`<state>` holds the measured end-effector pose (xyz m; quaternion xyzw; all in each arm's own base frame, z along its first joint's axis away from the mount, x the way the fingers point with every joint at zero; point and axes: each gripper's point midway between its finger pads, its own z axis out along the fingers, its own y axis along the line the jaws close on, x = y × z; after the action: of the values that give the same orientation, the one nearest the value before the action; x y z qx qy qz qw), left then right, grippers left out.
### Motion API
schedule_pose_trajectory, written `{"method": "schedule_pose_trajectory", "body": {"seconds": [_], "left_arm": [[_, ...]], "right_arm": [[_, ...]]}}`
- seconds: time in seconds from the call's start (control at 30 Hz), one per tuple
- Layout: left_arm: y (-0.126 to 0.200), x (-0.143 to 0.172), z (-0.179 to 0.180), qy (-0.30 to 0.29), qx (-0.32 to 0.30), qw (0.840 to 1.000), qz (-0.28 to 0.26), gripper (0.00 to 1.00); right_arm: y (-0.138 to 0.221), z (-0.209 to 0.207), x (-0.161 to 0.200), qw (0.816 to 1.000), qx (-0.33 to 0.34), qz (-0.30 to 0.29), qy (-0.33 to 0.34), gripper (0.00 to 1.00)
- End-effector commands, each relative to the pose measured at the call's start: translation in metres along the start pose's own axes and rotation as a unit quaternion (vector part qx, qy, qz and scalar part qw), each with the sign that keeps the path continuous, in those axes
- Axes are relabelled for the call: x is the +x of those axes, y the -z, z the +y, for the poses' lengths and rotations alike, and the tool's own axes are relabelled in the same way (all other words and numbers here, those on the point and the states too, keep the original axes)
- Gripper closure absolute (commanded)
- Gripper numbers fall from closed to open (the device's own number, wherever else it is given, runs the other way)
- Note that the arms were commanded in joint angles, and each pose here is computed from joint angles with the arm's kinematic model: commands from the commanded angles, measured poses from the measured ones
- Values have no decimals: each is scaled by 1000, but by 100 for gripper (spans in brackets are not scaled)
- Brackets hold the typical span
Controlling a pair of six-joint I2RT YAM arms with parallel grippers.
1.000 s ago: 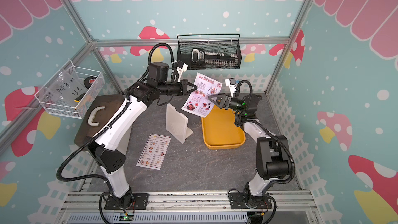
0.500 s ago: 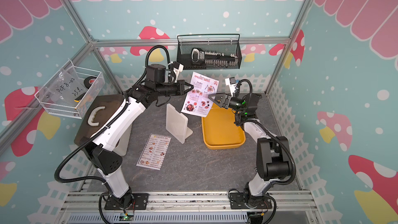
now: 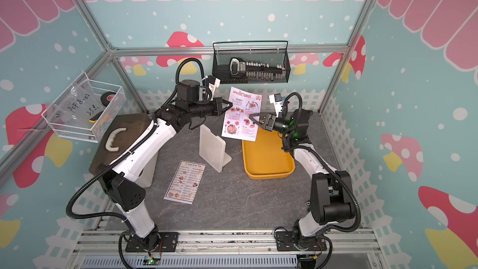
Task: Replace the menus in the menu holders
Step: Pick up the menu from the storage box.
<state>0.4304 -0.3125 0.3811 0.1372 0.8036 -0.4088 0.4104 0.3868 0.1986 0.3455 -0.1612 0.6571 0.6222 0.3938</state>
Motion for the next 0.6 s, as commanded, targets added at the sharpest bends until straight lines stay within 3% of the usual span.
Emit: {"method": "schedule_pose_trajectory", "body": {"seconds": [0.0, 0.33, 0.57], "left_arm": [[13, -16, -7, -29, 3, 999, -33, 100], [9, -10, -8, -41, 21, 999, -28, 100], [8, -11, -6, -44, 22, 998, -28, 100]], "right_arm": [[-1, 12, -6, 1000, 15, -2, 19, 66], [-2, -2, -6, 999, 51, 1, -2, 79], [-3, 4, -8, 999, 49, -1, -4, 81]]}}
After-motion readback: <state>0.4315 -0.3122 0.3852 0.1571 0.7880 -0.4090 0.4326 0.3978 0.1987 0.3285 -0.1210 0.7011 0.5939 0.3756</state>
